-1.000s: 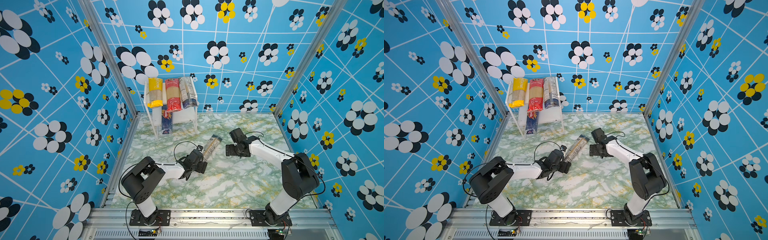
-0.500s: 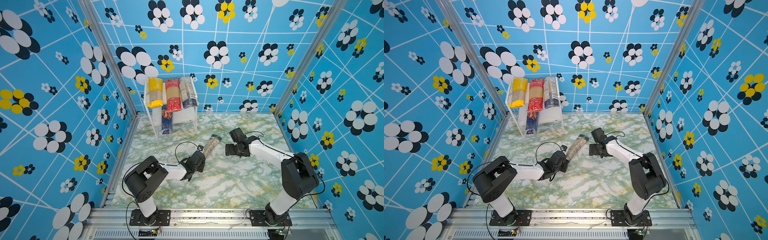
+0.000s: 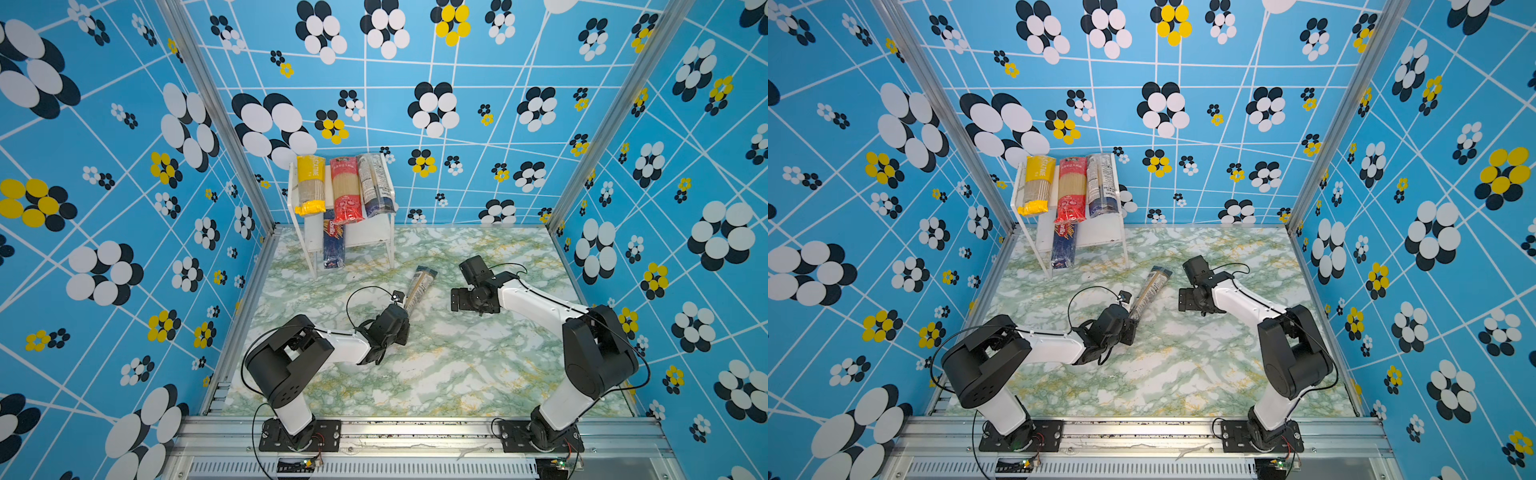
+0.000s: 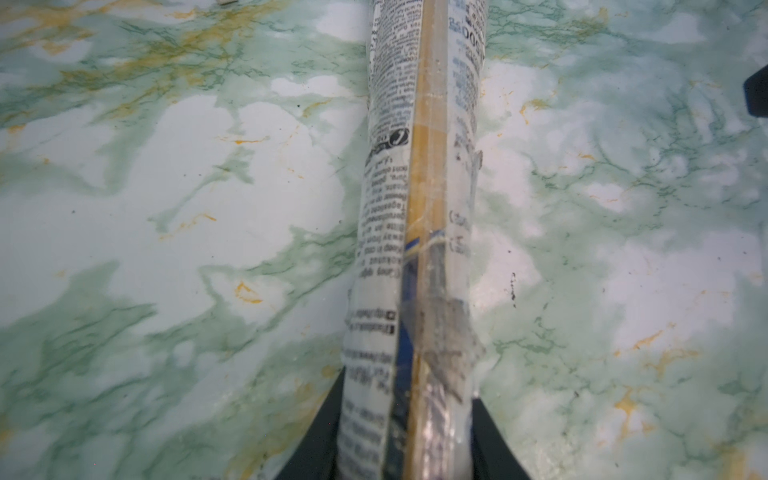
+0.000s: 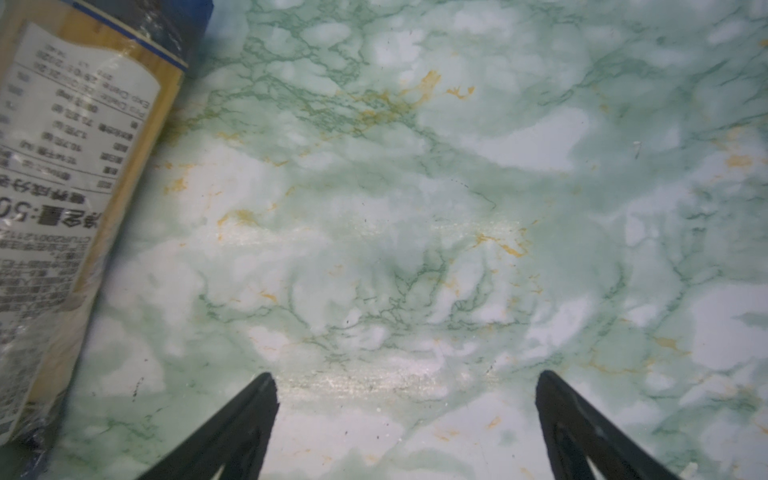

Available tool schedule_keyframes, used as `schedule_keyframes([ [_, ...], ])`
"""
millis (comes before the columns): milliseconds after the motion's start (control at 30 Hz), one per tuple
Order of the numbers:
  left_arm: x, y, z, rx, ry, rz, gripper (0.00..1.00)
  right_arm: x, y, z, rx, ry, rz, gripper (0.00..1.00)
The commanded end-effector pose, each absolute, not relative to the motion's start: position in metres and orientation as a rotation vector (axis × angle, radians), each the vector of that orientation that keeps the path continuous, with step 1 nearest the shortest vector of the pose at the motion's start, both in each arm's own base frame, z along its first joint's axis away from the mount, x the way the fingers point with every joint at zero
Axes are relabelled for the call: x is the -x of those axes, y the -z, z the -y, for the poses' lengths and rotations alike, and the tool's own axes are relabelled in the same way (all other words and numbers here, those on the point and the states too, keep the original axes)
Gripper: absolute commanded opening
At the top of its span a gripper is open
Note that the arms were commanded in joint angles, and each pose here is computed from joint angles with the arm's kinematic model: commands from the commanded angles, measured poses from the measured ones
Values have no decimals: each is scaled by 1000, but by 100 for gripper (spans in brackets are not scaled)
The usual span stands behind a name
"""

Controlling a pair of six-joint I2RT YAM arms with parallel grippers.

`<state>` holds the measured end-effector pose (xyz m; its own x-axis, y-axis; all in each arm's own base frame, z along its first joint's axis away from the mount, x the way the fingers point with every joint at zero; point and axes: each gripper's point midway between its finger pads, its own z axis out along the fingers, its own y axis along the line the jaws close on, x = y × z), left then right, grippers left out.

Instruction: Place and organize the pasta boxes and bags onto the shelf

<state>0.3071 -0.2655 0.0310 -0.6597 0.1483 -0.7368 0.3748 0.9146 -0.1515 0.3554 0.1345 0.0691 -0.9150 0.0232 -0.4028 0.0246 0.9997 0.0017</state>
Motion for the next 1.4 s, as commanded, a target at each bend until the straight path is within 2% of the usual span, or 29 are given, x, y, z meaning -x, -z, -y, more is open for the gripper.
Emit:
schedule_keyframes([
  [0,-274,-7,258,-381,444,-2427,0,-353,-65,-130,-43,22,-2745,99],
  [267,-262,-49,268,-238,756,-2333,0,-354,-63,-131,-43,21,-2751,99],
  [633,-248,-100,278,-153,1026,-2248,0,-355,-57,-134,-42,12,-2765,99],
  [1133,-237,-166,243,-82,1030,-2047,0,-362,-51,-141,-31,-12,-2784,99],
  [1367,-234,-197,227,-27,1004,-2031,0,-363,-49,-142,-31,-14,-2794,99],
])
